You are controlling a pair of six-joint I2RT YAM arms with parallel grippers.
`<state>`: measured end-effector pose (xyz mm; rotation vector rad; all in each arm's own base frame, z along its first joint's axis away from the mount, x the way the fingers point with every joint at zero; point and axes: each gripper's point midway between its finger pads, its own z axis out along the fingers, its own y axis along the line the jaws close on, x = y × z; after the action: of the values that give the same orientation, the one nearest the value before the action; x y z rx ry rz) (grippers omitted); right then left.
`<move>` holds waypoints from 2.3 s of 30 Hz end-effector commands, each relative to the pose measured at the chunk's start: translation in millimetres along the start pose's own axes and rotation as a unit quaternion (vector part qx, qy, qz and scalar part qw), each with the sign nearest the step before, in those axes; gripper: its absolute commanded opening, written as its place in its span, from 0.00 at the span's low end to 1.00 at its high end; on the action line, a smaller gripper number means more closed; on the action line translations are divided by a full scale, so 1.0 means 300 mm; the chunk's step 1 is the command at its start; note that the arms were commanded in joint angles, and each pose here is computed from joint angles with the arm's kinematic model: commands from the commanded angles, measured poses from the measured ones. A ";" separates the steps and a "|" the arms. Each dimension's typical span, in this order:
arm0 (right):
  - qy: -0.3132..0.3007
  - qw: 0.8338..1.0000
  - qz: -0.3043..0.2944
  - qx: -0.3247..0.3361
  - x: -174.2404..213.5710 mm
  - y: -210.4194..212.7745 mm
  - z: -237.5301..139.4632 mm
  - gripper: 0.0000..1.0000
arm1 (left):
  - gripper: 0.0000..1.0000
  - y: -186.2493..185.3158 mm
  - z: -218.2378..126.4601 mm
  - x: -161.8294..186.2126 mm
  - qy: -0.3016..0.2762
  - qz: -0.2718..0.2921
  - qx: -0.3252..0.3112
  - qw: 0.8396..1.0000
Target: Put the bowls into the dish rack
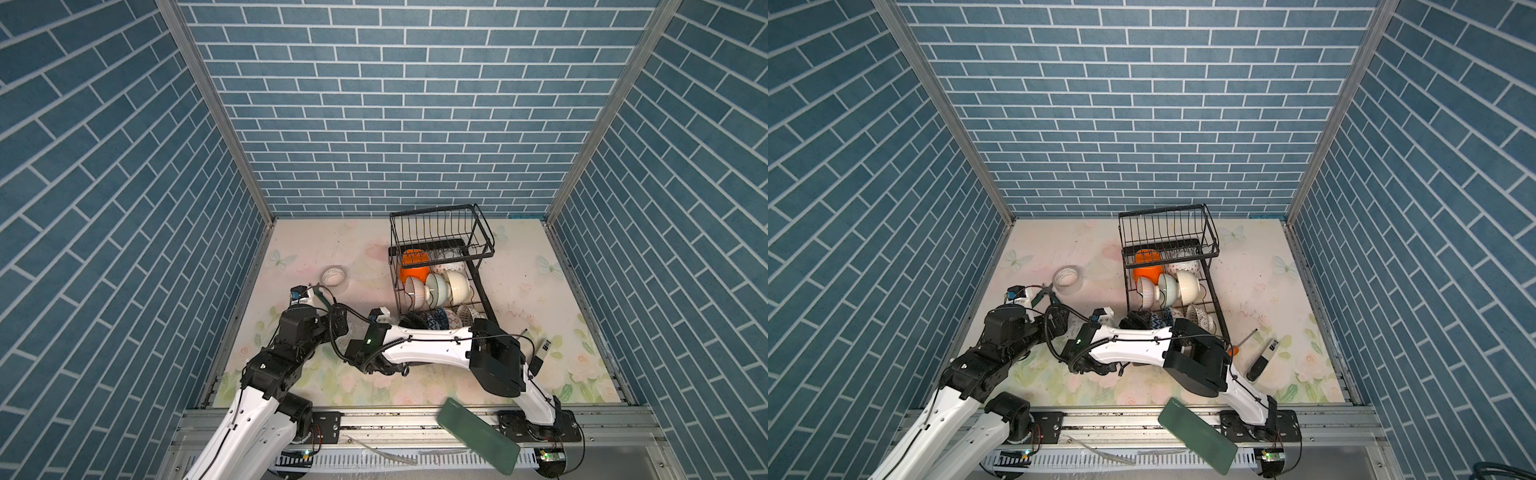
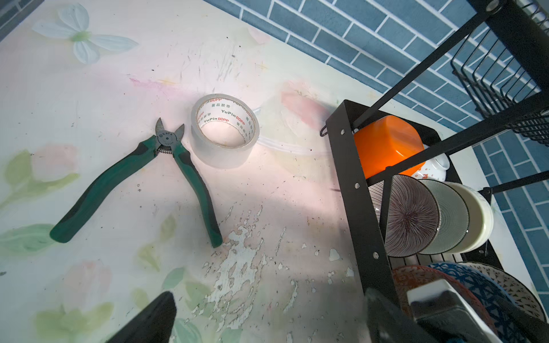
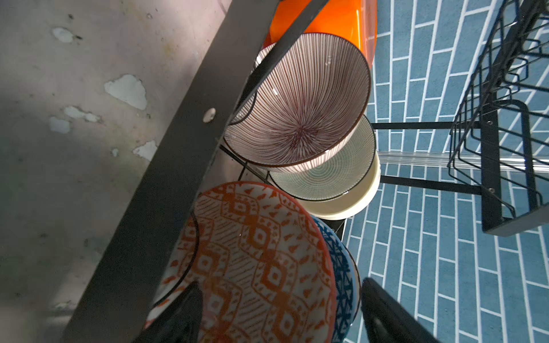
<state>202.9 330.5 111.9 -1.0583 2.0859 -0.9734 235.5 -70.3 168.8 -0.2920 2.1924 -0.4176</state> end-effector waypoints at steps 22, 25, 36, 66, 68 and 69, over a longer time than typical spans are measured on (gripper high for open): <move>-0.085 0.962 0.199 -0.169 -0.063 -0.150 -0.090 0.84 | 1.00 -0.014 -0.002 -0.090 -0.021 -0.016 0.001 1.000; -0.085 0.952 0.236 -0.177 -0.028 -0.207 -0.066 0.84 | 1.00 0.003 0.001 -0.092 -0.023 -0.016 -0.008 1.000; -0.025 0.919 0.373 -0.121 0.279 -0.514 0.145 0.85 | 1.00 0.229 0.014 -0.164 -0.018 -0.018 -0.182 0.983; -0.036 0.827 0.561 0.005 0.723 -0.770 0.901 0.99 | 1.00 0.324 0.329 -0.225 -0.132 0.167 -0.189 0.959; -0.069 0.834 0.547 0.014 0.711 -0.762 0.912 0.99 | 1.00 0.327 0.336 -0.230 -0.148 0.172 -0.188 0.956; -0.081 0.840 0.537 0.011 0.704 -0.753 0.918 0.99 | 1.00 0.330 0.345 -0.228 -0.150 0.175 -0.186 0.955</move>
<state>377.4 -48.1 90.6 0.2909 2.1712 -0.3515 337.6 23.5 99.0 -0.1710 2.0855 0.2361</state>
